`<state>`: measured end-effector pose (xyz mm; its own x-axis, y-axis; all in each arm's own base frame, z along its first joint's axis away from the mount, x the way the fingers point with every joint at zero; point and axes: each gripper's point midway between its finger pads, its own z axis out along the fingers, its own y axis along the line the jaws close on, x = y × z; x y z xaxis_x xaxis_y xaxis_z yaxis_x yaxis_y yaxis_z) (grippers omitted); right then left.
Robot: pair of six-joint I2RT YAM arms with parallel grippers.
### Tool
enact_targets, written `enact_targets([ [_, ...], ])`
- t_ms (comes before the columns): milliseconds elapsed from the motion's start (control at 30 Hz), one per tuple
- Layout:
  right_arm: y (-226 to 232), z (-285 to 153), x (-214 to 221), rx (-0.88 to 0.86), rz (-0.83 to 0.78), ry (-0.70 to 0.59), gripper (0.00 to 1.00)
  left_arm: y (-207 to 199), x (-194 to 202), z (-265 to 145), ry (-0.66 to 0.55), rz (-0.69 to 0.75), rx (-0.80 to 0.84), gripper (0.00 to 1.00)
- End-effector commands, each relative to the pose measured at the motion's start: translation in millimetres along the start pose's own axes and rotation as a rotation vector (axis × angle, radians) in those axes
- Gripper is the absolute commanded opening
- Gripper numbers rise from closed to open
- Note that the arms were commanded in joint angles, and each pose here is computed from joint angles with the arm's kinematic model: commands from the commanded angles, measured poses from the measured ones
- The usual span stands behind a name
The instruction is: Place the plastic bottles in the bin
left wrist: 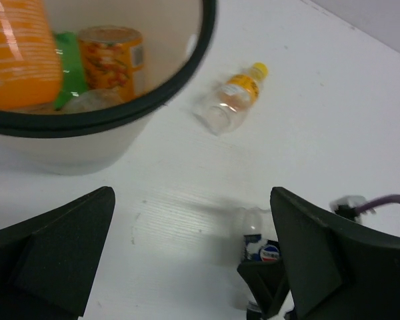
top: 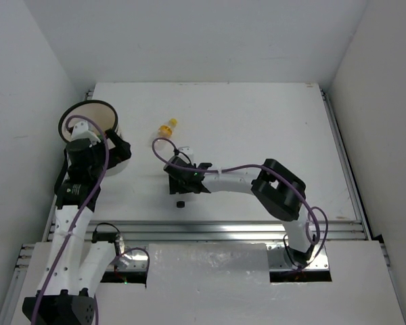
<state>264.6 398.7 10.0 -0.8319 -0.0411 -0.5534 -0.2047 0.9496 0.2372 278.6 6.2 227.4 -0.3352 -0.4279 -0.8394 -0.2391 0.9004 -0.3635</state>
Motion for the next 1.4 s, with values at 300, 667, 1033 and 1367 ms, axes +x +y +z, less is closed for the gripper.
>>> enact_targets([
  [300, 11.4, -166.0, -33.0, -0.636, -0.391, -0.553, 0.20, -174.5, 75.5, -66.8, 0.355, 0.015, 0.882, 1.00],
  [667, 12.4, -265.3, -46.9, -0.839, -0.479, -0.785, 0.21, -243.3, 114.1, -118.9, 0.498, 0.081, 1.142, 1.00],
  [1033, -12.9, -260.2, -54.4, -0.702, -0.422, -0.779, 0.99, -235.4, 41.1, -70.8, 0.240, 0.035, 0.679, 0.00],
  [1367, -107.1, -226.5, -45.7, -0.250, -0.286, -0.632, 0.99, 10.7, -148.9, -0.1, -0.187, -0.040, -0.521, 0.00],
])
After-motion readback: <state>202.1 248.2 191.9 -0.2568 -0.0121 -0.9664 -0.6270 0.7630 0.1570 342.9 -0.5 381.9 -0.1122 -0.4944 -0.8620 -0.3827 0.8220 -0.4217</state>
